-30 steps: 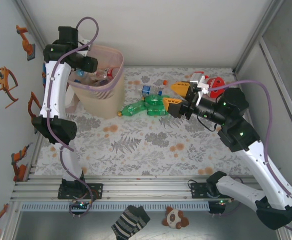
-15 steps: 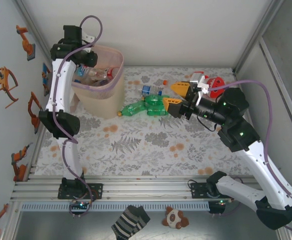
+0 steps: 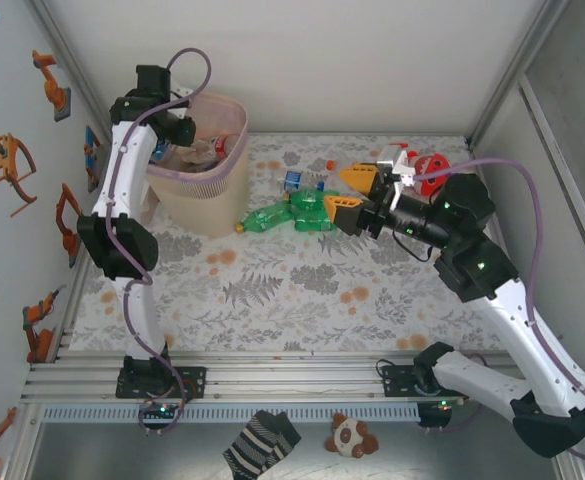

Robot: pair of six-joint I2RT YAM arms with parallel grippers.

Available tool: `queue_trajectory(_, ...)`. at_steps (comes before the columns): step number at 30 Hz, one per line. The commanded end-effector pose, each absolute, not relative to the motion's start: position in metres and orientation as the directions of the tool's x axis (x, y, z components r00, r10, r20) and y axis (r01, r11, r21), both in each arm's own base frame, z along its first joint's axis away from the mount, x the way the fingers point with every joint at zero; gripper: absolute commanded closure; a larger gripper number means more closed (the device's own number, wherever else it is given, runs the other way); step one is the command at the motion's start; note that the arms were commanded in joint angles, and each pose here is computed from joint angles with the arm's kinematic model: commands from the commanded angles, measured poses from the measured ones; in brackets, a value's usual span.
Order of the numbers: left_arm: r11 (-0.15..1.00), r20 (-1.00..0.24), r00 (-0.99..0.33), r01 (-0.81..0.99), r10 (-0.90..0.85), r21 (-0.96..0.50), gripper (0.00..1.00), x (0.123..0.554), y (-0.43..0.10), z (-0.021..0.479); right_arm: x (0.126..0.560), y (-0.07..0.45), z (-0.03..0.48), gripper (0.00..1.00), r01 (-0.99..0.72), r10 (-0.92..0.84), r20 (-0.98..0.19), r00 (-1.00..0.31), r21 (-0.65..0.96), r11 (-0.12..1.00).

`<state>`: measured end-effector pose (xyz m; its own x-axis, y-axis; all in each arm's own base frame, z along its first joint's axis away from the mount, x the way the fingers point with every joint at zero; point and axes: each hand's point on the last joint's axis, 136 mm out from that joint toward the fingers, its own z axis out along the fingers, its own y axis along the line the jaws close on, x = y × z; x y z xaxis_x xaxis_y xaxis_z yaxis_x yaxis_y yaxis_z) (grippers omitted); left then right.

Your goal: Put the plastic bottles in the bin

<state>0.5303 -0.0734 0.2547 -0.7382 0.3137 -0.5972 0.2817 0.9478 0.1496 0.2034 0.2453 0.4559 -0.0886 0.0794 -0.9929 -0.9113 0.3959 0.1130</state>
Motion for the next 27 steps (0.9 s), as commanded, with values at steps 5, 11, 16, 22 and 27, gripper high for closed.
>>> queue_trajectory(5,0.958,-0.594,-0.761,0.277,0.263,0.069,0.72,0.504,-0.070,0.265,0.196,0.244,0.474,0.34,-0.922,0.103,-0.994,-0.043,0.079,0.380)
queue_trajectory(11,0.956,-0.675,-0.704,0.292,0.222,0.009,0.72,0.493,-0.082,0.307,0.208,0.240,0.466,0.34,-0.892,0.089,-0.994,-0.068,0.101,0.441)
queue_trajectory(16,0.946,-0.726,-0.662,0.320,0.188,-0.046,0.72,0.478,-0.092,0.336,0.227,0.234,0.452,0.34,-0.835,0.048,-0.993,-0.112,0.120,0.537)
queue_trajectory(22,0.921,-0.771,-0.623,0.364,0.132,-0.136,0.70,0.455,-0.106,0.359,0.258,0.225,0.428,0.34,-0.730,0.001,-0.978,-0.208,0.156,0.666)
queue_trajectory(27,0.894,-0.811,-0.581,0.396,0.068,-0.209,0.68,0.432,-0.116,0.375,0.283,0.218,0.399,0.34,-0.627,-0.037,-0.950,-0.311,0.176,0.759)
